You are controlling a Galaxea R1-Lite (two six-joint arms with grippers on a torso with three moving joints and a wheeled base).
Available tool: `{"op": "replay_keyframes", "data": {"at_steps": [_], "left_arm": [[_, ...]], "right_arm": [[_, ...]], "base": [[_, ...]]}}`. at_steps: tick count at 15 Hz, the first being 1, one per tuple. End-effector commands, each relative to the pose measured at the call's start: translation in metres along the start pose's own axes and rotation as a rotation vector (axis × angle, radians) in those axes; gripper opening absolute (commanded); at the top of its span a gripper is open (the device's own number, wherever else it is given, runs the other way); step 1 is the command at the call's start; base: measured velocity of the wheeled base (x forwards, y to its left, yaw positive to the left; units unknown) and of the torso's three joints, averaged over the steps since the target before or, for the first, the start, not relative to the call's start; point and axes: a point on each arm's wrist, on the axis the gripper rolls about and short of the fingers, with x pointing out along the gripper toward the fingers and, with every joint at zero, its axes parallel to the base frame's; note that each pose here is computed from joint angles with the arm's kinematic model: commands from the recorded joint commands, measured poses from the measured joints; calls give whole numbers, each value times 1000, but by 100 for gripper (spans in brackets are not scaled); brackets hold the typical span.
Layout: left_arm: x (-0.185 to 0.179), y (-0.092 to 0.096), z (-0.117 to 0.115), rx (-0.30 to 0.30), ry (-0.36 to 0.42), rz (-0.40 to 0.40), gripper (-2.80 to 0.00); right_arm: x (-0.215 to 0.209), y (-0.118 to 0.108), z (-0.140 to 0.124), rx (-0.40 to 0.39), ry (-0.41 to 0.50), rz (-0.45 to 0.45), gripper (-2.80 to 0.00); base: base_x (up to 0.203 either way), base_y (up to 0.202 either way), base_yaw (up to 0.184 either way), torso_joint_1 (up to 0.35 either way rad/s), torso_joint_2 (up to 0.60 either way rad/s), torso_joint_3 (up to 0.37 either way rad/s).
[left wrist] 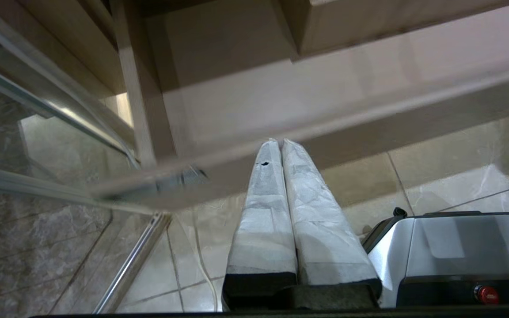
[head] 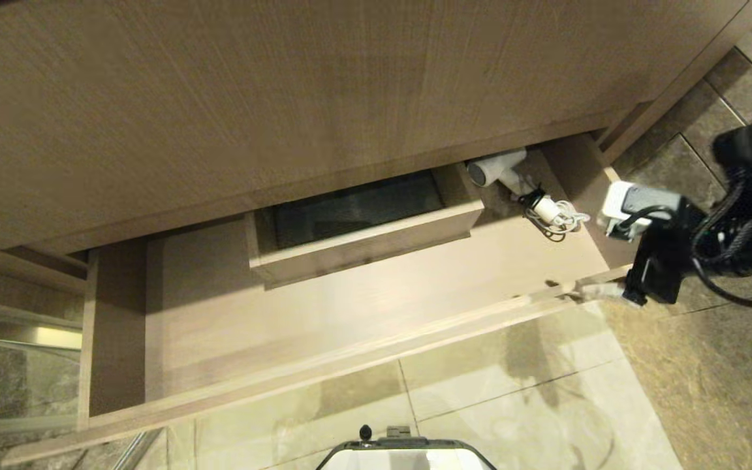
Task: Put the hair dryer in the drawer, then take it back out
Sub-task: Pull open the drawer
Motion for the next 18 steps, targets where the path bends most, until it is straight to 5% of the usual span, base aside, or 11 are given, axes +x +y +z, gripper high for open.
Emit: {"op": "replay_keyframes", "data": {"at_steps": [1,5,6,18], "left_arm": [[0,0,0,0,2,-1,-280],[0,0,0,0,1,-2,-280],[0,0,0,0,2,-1,-280],[0,0,0,0,2,-1,-280]], "right_arm": [[-47,18,-14,85,0,-34,0],[-83,42,-32,325,0,-84,0],[-86,48,-36,339,8,-86,-280],[-83,25,-26,379,-17,-127,-280]], "base": [[0,0,0,0,0,0],[0,0,0,0,0,0],[0,0,0,0,0,0],[0,0,0,0,0,0]]}}
